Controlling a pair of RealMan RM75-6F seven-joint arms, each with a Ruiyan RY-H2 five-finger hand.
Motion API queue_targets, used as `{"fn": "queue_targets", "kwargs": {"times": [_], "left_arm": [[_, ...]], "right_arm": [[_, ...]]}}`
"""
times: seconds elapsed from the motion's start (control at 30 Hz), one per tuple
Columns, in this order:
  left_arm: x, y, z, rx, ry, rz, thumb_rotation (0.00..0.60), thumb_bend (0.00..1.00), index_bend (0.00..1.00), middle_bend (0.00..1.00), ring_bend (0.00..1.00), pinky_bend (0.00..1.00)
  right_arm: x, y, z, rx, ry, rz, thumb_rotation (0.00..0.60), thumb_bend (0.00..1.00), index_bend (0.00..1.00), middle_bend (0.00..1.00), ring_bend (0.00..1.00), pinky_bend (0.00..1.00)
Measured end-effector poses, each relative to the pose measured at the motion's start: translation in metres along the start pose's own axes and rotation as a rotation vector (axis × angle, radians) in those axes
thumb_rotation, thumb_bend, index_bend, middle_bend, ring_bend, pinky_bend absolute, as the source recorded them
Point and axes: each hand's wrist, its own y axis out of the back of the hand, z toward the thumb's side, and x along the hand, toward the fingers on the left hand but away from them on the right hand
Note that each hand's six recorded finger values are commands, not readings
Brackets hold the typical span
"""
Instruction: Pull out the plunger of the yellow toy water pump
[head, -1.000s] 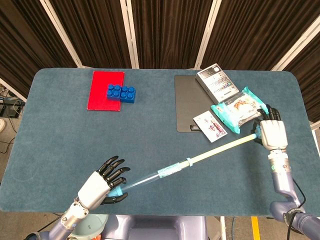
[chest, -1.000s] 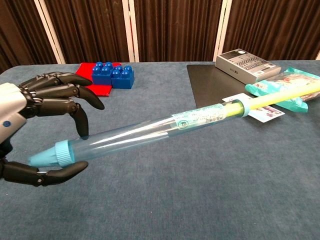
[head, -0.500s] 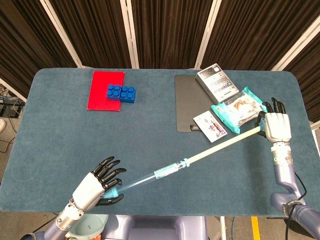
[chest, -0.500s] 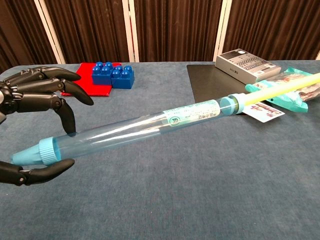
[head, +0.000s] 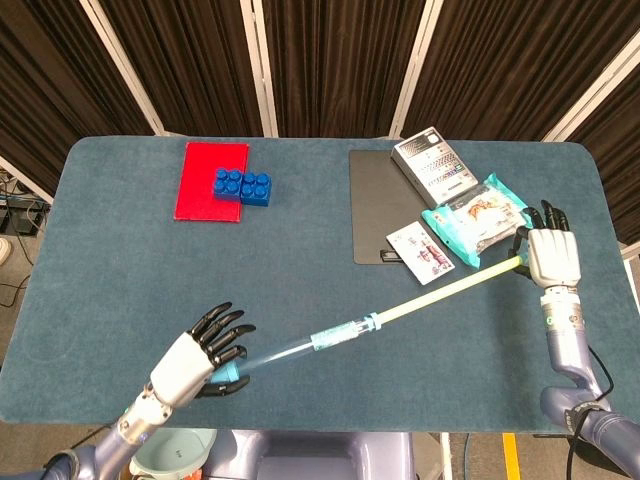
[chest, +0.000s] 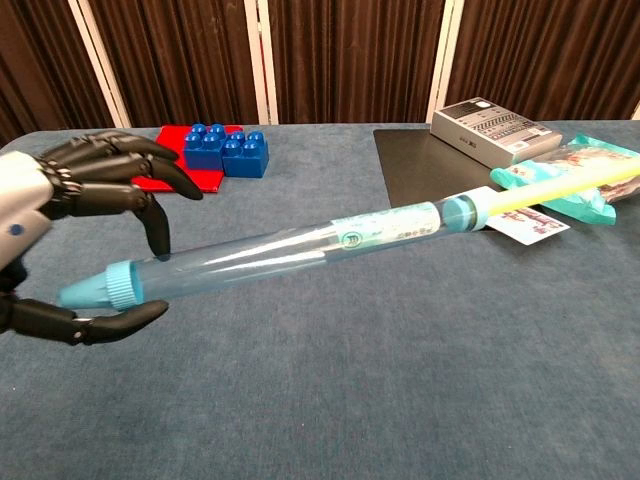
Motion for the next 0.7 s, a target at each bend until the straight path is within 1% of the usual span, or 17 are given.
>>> {"fn": "queue_targets", "kwargs": {"times": [0.07,0.1,0.13,0.2,0.27,0.3,0.33,0.4,0.47,0.53,0.57,0.6,0.7], "left_arm": [[0.003,-0.007,-0.010,0.000,0.012,-0.036,0.600,0.30,0.28,0.24,0.14,0.14],[0.005,-0.010,-0.016,-0.015,0.024,-0.051,0.600,0.30,0.27,0.24,0.14,0.14],[0.006,-0.011,-0.021,-0.028,0.034,-0.059,0.600,0.30,0.26,0.24,0.14,0.14],[0.007,-0.013,-0.035,-0.056,0.062,-0.070,0.600,0.30,0.27,0.24,0.14,0.20],[0.006,-0.015,-0.048,-0.060,0.086,-0.077,0.600,0.30,0.27,0.25,0.14,0.27],[0.005,-0.015,-0.057,-0.049,0.103,-0.079,0.600,0.30,0.27,0.25,0.14,0.28],[0.005,-0.016,-0.063,-0.038,0.117,-0.081,0.600,0.30,0.27,0.25,0.14,0.28],[0.003,-0.017,-0.079,-0.025,0.156,-0.085,0.600,0.28,0.27,0.24,0.14,0.26],[0.001,-0.016,-0.093,-0.027,0.198,-0.084,0.600,0.26,0.27,0.22,0.14,0.24],[-0.003,-0.012,-0.110,-0.017,0.251,-0.073,0.600,0.25,0.27,0.21,0.14,0.21],[-0.004,-0.010,-0.112,-0.013,0.258,-0.071,0.600,0.24,0.27,0.20,0.14,0.21],[-0.006,-0.009,-0.115,-0.001,0.268,-0.070,0.600,0.23,0.26,0.19,0.14,0.20],[-0.014,-0.003,-0.120,0.046,0.291,-0.084,0.600,0.19,0.23,0.17,0.14,0.17]], "right_arm": [[0.002,-0.004,-0.001,0.013,-0.001,0.011,0.600,0.40,0.38,0.02,0.00,0.11],[0.002,-0.006,-0.002,0.025,-0.003,0.014,0.600,0.39,0.33,0.00,0.00,0.11],[0.003,-0.008,-0.002,0.031,-0.005,0.015,0.600,0.37,0.27,0.00,0.00,0.11],[0.005,-0.015,-0.004,0.057,-0.007,0.025,0.600,0.36,0.20,0.00,0.00,0.11],[0.008,-0.026,-0.005,0.075,-0.007,0.044,0.600,0.31,0.10,0.00,0.00,0.11],[0.010,-0.031,-0.006,0.081,-0.006,0.055,0.600,0.29,0.07,0.00,0.00,0.11],[0.012,-0.036,-0.007,0.089,-0.004,0.069,0.600,0.24,0.03,0.00,0.00,0.11],[0.018,-0.049,-0.009,0.123,0.009,0.110,0.600,0.16,0.00,0.00,0.00,0.10],[0.023,-0.056,-0.010,0.168,0.024,0.135,0.600,0.08,0.00,0.00,0.00,0.06],[0.028,-0.059,-0.010,0.214,0.034,0.147,0.600,0.04,0.00,0.00,0.00,0.04],[0.033,-0.061,-0.011,0.247,0.040,0.160,0.600,0.03,0.00,0.00,0.00,0.04],[0.035,-0.062,-0.010,0.257,0.041,0.165,0.600,0.02,0.00,0.00,0.00,0.04],[0.047,-0.062,-0.006,0.258,0.049,0.194,0.600,0.01,0.00,0.00,0.00,0.04]]}}
